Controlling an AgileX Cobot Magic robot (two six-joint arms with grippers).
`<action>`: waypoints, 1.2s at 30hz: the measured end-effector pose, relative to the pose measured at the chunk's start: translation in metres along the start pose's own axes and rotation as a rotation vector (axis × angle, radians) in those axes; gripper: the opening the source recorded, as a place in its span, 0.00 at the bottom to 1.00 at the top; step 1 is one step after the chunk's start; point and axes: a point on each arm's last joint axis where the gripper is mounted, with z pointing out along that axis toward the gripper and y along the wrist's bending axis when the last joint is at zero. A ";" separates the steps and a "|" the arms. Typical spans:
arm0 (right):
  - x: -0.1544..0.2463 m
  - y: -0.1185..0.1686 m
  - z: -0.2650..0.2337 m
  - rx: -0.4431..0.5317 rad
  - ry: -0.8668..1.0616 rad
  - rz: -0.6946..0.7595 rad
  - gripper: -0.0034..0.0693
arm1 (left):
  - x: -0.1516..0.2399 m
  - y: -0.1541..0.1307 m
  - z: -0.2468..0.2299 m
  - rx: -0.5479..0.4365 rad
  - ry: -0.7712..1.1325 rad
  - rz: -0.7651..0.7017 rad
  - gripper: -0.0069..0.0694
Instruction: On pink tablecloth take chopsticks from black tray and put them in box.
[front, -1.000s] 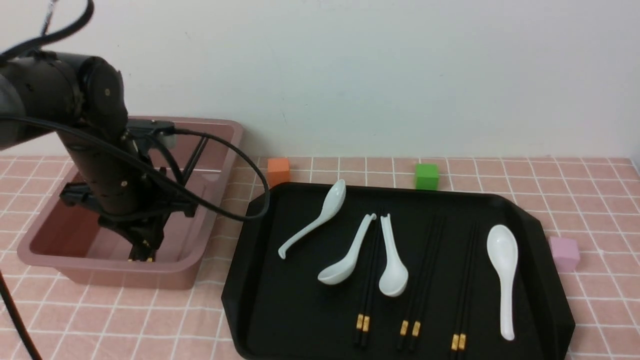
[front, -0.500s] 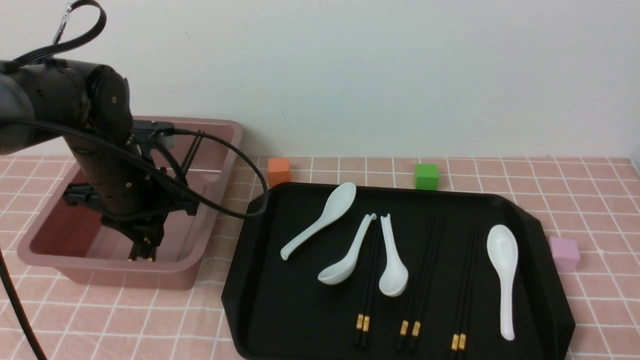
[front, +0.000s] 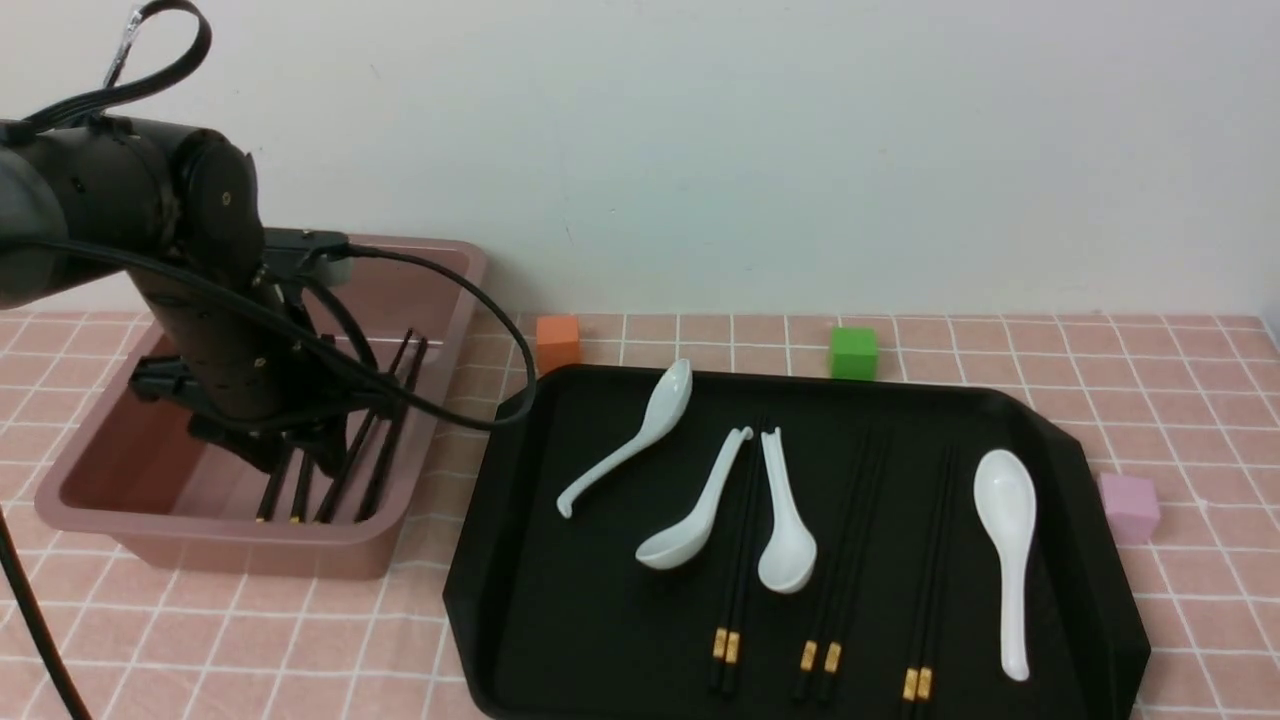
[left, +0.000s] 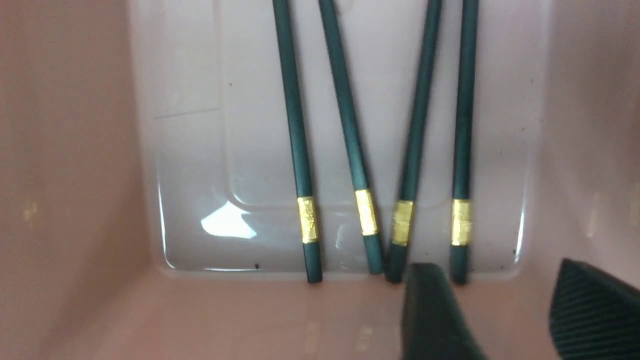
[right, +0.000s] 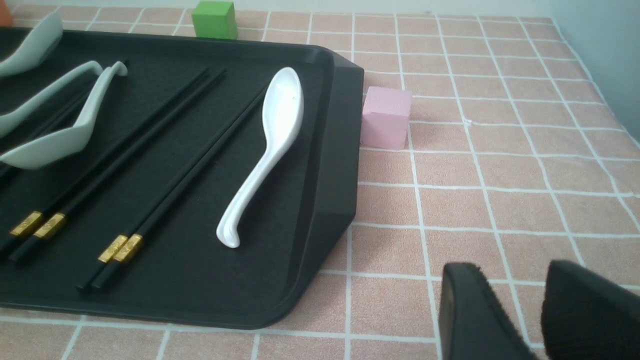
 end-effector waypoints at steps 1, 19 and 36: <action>0.000 0.000 0.000 0.000 0.000 0.000 0.38 | 0.000 -0.001 -0.007 0.013 -0.014 -0.016 0.61; 0.000 0.000 0.000 0.000 0.000 0.000 0.38 | 0.115 0.014 -0.189 0.244 -0.629 -0.054 0.07; 0.000 0.000 0.000 0.000 0.000 0.000 0.38 | 0.283 0.040 -0.124 0.331 -1.032 -0.130 0.07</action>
